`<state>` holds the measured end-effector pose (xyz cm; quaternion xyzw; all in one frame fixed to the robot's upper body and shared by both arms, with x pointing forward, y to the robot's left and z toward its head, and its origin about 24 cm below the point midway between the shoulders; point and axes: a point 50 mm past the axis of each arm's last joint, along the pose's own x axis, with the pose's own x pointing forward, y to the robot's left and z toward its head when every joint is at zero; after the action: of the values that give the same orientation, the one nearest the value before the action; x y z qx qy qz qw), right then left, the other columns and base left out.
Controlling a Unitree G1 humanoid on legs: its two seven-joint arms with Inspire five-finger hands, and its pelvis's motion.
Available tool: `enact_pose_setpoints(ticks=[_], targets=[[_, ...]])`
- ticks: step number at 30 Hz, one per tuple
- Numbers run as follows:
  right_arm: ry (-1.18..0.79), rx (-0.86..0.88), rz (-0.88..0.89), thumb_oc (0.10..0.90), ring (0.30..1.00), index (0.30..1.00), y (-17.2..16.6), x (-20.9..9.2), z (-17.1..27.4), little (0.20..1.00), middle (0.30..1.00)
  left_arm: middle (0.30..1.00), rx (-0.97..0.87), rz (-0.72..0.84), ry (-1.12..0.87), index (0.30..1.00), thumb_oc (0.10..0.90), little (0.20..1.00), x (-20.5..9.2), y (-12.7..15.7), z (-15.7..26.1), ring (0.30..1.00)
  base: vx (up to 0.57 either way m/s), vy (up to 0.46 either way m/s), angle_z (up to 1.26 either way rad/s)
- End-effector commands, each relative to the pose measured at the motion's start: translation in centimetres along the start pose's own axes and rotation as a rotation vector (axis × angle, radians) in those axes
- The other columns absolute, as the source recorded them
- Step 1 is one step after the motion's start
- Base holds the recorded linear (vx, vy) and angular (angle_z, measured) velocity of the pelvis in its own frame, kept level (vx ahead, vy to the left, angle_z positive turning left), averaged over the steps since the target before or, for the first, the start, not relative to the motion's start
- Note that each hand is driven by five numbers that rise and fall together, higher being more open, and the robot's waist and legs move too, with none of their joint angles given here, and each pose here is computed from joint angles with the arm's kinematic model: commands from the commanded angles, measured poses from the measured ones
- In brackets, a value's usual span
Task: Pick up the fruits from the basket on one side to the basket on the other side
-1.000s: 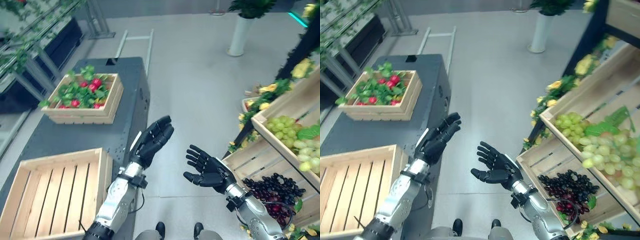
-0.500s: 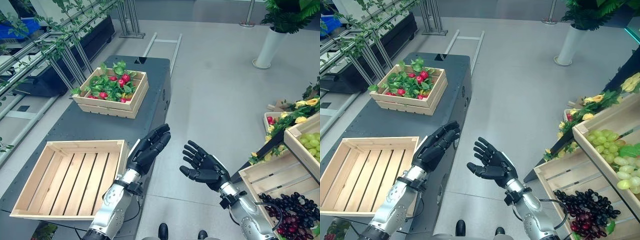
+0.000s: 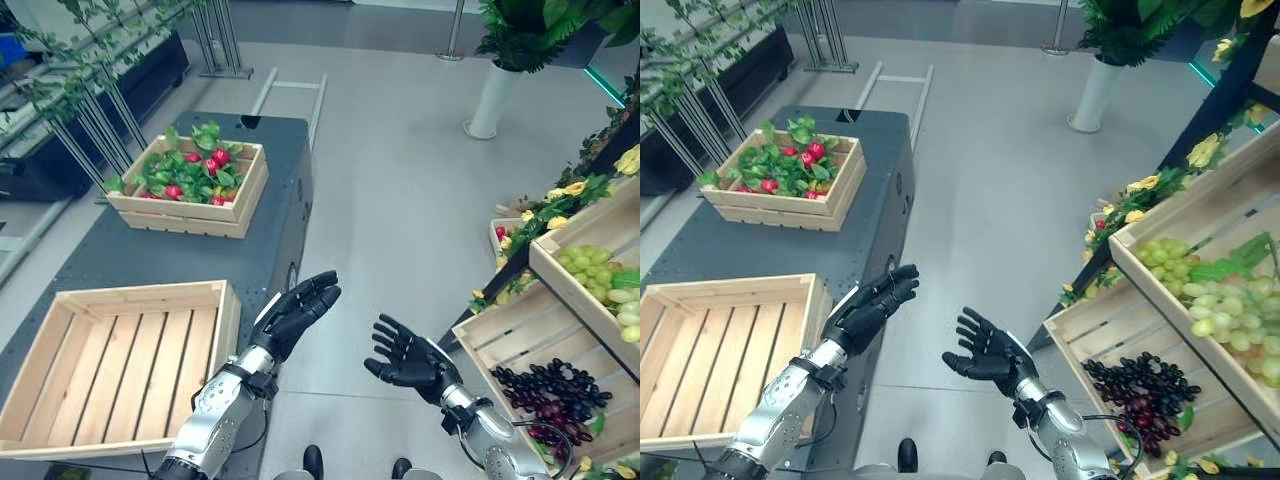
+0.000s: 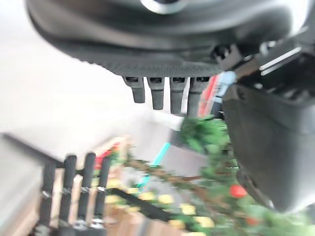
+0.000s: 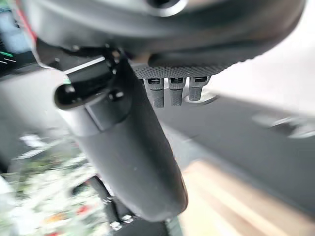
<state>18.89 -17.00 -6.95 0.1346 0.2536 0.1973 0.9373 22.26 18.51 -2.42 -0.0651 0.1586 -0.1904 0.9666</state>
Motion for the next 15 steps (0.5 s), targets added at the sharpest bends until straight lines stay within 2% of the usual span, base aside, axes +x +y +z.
enact_pose_setpoints(ticks=[1, 4, 8, 12, 15], targets=[[-0.027, -0.147, -0.059, 0.8, 0.9, 0.9, -1.0, 0.7, 1.7, 0.9, 0.9, 0.9, 0.078, -0.109, 0.052, 0.9, 0.8, 0.9, 1.8, -1.1, -0.6, 0.9, -0.01, -0.123, -0.28], [0.135, -0.247, -0.134, 0.8, 0.9, 0.9, -2.3, 0.3, -0.9, 0.9, 0.9, 0.9, 0.058, -0.05, 0.201, 0.9, 0.8, 0.9, 1.2, -0.6, -4.2, 0.9, 0.0, -0.102, -0.16], [0.424, -0.187, -0.223, 0.8, 0.9, 0.9, -3.8, -1.6, -6.4, 0.9, 0.9, 0.9, 0.15, 0.083, 0.44, 0.9, 0.8, 0.9, -0.1, 0.6, -8.8, 0.9, -0.03, -0.074, -0.1], [0.569, -0.135, -0.348, 0.8, 0.9, 0.9, -4.9, -3.4, -9.0, 0.9, 0.9, 0.9, 0.216, 0.13, 0.602, 0.9, 0.8, 0.9, -1.7, 1.0, -11.4, 0.9, -0.03, -0.03, 0.05], [0.574, -0.067, -0.439, 0.8, 0.9, 0.9, -5.3, -4.0, -9.5, 0.9, 0.9, 0.9, 0.191, 0.211, 0.667, 0.9, 0.8, 0.9, -3.1, 1.2, -12.9, 0.9, 0.03, -0.006, 0.01]])
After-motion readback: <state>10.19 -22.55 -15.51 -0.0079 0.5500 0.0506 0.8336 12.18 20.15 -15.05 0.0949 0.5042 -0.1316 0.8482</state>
